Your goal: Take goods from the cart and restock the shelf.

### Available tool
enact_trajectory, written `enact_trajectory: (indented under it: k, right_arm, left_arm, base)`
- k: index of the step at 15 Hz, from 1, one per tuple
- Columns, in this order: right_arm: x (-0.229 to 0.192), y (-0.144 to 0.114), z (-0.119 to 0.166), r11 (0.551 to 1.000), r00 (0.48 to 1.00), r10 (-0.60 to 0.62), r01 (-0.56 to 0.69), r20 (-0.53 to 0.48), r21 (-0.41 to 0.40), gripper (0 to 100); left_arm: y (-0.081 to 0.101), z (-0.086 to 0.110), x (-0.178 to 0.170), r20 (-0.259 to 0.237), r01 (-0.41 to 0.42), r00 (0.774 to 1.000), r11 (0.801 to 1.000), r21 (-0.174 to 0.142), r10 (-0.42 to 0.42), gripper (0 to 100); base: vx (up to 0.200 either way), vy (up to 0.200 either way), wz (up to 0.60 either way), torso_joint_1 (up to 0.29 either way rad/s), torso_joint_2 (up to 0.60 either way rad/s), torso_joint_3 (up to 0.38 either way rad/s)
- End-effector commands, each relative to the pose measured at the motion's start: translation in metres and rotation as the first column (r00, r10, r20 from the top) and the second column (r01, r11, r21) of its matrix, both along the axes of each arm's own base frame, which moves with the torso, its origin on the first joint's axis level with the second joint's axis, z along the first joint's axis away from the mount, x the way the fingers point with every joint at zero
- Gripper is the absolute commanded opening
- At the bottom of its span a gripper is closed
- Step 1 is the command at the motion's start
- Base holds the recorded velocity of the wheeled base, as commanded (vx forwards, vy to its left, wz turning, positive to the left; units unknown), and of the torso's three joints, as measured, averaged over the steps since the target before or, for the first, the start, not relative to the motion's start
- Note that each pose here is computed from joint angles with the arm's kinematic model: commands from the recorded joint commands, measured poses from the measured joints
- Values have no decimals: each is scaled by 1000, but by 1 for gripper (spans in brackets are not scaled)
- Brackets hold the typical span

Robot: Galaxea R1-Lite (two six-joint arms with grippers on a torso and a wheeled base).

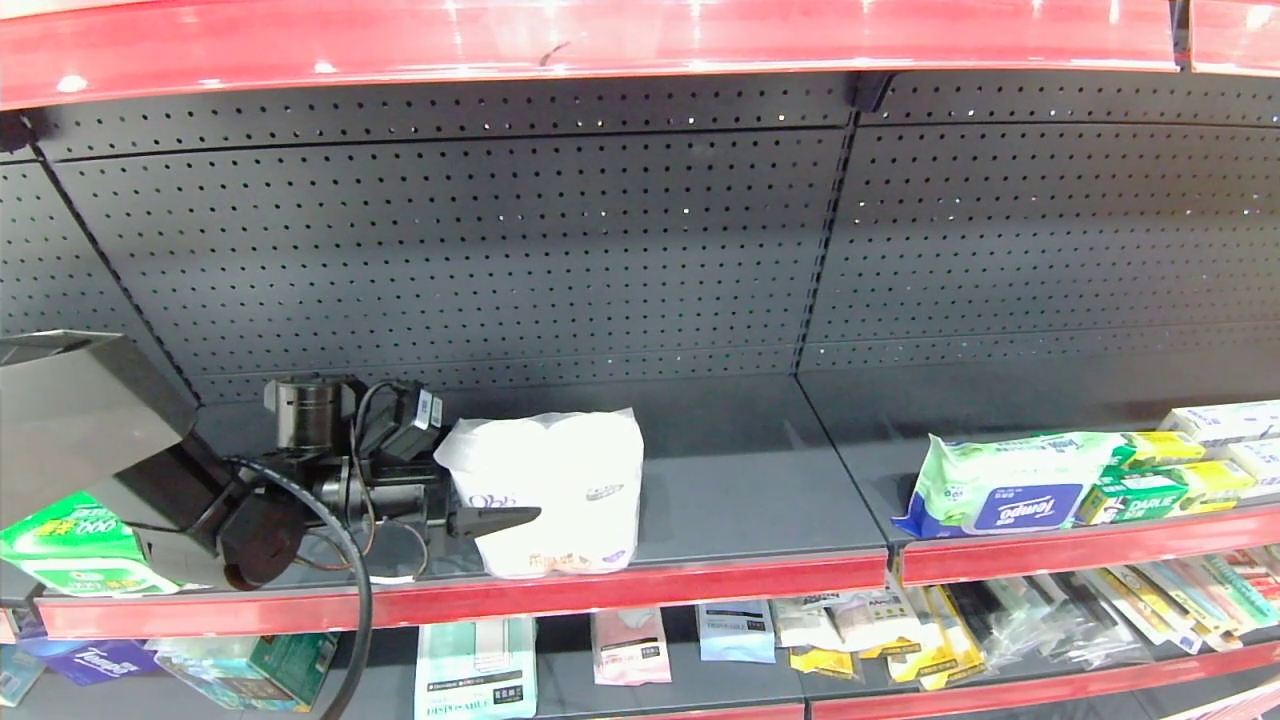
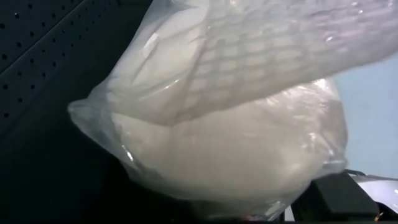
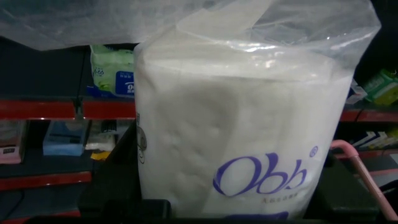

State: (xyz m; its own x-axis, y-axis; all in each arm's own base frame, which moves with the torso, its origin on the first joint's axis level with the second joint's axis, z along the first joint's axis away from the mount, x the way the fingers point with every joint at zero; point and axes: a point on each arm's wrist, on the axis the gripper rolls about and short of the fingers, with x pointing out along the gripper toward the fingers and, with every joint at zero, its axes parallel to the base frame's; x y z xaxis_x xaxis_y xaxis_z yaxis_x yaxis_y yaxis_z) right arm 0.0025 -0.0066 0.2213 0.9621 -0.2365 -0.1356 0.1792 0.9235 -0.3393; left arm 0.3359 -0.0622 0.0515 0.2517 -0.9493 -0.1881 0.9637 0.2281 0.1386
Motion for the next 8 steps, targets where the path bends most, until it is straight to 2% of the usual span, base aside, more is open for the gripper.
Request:
enact_trajectory:
  k: [1,8]
  right_arm:
    - [1,0,1,1000,1000,0,0,-3,0,0]
    - [1,0,1,1000,1000,0,0,-3,0,0]
  left_arm:
    - [0,-2,-1,-10,2,1000,1000,0,-2,0]
    - [0,1,-2,-7,-13,1000,1000,5,13,0]
  base:
    - [0,0,0,0,0,0]
    - [0,0,0,0,0,0]
